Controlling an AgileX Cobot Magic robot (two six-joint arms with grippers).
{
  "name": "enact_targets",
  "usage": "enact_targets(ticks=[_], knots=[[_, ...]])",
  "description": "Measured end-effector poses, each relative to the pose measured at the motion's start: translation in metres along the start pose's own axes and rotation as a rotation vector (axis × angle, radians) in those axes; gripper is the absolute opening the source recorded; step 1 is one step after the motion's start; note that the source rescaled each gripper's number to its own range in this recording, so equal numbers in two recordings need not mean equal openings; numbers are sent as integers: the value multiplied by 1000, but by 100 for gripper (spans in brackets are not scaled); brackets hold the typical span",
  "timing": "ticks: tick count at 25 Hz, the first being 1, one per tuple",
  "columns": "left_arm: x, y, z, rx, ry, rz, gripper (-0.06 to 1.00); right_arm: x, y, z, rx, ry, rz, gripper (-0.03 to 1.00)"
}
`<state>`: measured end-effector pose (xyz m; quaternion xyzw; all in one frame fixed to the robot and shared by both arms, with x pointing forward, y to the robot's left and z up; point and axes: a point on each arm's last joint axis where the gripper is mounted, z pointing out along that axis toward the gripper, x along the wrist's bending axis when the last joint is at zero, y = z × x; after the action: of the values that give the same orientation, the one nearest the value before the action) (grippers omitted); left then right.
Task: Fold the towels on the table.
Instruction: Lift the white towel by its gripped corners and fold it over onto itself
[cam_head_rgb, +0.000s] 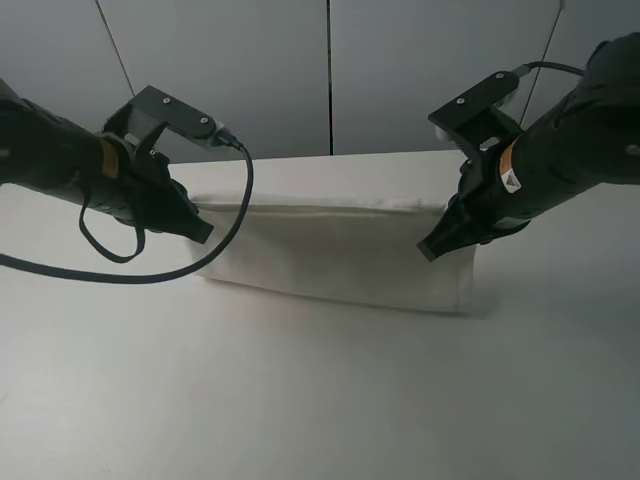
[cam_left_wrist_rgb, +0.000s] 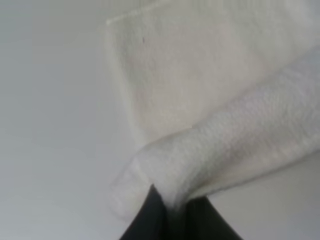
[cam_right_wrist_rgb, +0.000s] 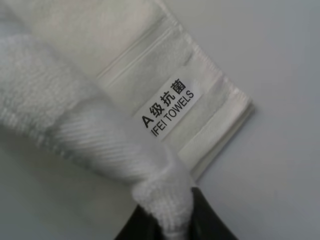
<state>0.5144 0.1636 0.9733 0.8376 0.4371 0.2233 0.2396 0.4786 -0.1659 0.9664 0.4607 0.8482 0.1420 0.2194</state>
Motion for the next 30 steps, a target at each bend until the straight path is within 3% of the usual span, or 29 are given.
enact_targets(ticks=[12, 22, 30], knots=[[-5, 3, 27, -85, -39, 65, 3, 1, 2, 33, -10, -81, 84, 0], [19, -4, 51, -129, -25, -25, 4, 0, 6, 50, -73, -135, 142, 0], [22, -8, 62, -143, -34, -46, 5, 2, 6, 64, -101, -140, 182, 0]])
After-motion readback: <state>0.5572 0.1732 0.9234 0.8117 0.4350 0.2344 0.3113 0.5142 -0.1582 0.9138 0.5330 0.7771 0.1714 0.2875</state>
